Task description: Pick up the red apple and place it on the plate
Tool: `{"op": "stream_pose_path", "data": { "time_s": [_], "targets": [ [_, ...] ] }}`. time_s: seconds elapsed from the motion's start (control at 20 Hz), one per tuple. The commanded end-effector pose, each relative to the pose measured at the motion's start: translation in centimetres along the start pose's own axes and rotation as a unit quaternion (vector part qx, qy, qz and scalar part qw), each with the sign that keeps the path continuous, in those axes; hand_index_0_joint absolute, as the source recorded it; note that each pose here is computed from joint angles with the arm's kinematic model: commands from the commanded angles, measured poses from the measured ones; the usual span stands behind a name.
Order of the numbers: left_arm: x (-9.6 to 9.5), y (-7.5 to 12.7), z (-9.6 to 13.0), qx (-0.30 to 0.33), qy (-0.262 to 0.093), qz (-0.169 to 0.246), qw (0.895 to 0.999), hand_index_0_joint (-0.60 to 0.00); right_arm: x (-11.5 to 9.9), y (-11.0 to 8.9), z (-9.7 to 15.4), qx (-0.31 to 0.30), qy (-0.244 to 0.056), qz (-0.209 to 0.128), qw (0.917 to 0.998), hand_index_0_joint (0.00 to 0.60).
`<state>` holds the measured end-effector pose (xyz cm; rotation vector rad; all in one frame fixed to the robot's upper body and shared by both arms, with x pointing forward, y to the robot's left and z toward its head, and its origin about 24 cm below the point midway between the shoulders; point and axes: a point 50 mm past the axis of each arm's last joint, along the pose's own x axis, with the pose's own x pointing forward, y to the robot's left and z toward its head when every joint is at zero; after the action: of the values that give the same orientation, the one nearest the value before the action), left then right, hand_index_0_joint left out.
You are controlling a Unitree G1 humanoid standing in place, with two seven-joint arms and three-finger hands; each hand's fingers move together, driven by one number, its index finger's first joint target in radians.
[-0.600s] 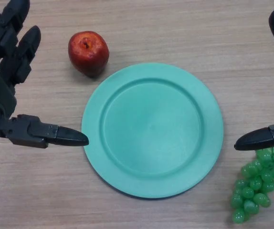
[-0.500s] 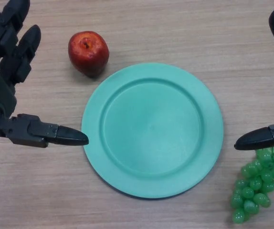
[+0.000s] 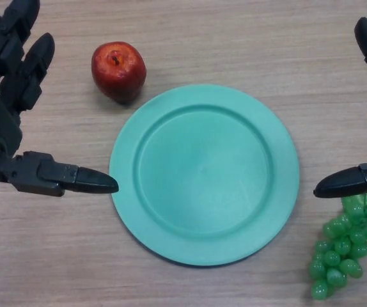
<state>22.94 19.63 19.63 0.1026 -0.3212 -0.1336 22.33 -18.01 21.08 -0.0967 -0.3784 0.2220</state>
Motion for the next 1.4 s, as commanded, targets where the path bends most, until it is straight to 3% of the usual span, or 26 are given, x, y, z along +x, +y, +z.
{"op": "stream_pose_path", "data": {
  "time_s": [0.05, 0.2, 0.45, 0.7, 0.9, 1.4],
  "targets": [
    [-0.3, 1.0, 3.2, 0.046, -0.117, 0.011, 0.992, 0.0, -0.2, -0.5, 3.1, -0.023, -0.109, -0.005, 0.9937, 0.0],
    [0.8, 1.9, 2.9, 0.035, -0.117, 0.027, 0.992, 0.0, -0.3, -0.4, 3.2, -0.019, -0.115, -0.003, 0.9932, 0.0],
    [4.5, 2.6, 1.1, 0.078, -0.099, 0.031, 0.992, 0.0, -0.6, -0.2, 3.3, -0.015, -0.119, -0.001, 0.9928, 0.0],
    [8.9, 2.2, -1.8, 0.134, -0.095, 0.044, 0.985, 0.0, -1.1, -0.1, 3.7, -0.005, -0.13, 0.0, 0.9916, 0.0],
    [11.6, 1.9, -2.8, 0.116, -0.096, 0.056, 0.987, 0.0, -1.6, -0.3, 3.8, -0.002, -0.133, -0.006, 0.991, 0.0],
    [15.7, -0.1, -5.5, 0.12, -0.057, 0.073, 0.988, 0.0, -2.4, -1.4, 3.8, -0.009, -0.133, -0.026, 0.9907, 0.0]
  ]
}}
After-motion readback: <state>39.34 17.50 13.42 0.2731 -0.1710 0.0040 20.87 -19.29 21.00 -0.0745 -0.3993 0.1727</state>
